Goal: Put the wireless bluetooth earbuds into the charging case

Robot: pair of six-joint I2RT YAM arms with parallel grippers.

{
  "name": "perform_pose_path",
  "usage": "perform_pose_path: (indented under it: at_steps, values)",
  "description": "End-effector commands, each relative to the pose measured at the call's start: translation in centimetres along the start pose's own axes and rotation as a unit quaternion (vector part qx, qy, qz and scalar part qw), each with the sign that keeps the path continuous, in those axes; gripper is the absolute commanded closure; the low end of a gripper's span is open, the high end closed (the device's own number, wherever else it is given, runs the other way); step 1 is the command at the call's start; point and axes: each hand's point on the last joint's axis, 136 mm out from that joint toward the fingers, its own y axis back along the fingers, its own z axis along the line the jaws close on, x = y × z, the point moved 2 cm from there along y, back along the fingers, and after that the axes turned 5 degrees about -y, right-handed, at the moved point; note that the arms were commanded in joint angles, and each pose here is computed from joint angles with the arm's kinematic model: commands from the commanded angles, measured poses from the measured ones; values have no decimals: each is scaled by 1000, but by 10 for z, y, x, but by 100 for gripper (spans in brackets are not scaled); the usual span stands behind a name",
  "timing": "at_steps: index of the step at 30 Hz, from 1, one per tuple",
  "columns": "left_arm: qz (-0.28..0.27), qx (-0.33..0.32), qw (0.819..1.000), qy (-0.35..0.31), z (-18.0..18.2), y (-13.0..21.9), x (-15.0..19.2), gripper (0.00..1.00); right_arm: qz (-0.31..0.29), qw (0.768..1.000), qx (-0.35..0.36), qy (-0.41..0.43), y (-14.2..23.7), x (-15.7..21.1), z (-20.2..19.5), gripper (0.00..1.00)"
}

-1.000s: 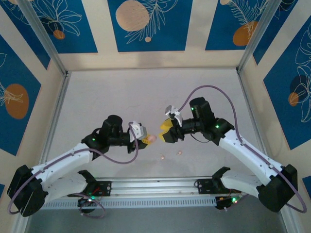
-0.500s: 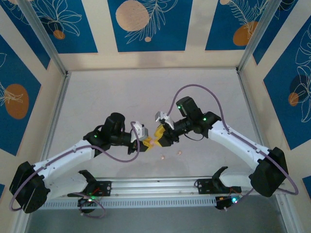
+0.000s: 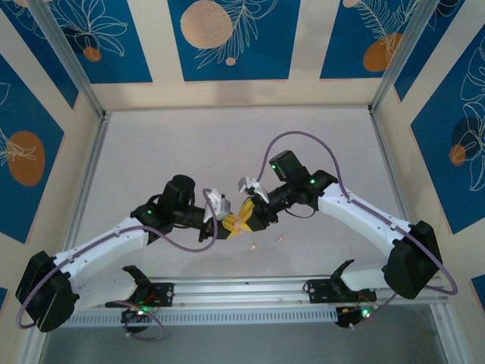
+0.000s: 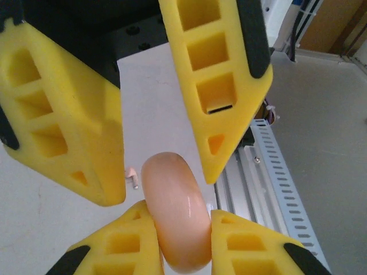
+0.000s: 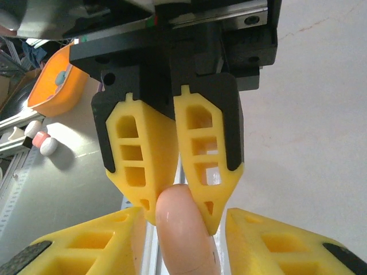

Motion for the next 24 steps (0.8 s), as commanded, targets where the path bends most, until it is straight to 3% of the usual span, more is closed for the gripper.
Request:
perform_pose_path:
  at_steps: [1,6,17,21,24]
  values:
    - [-35,18,999,-15,-1,6,-22,85,1,1000,-22,5,1,-2,10,58]
    - [-40,19,999,-11,0,8,-24,85,3,1000,-23,3,1,-2,11,63]
    - [-54,8,998,-7,5,15,-29,82,-11,1000,-17,10,8,-5,15,92]
    - [-65,-12,998,-11,11,16,-33,62,-53,998,-14,18,21,-11,18,95]
    - [-84,-33,996,-24,16,17,-34,52,-103,994,-10,29,36,-17,21,95]
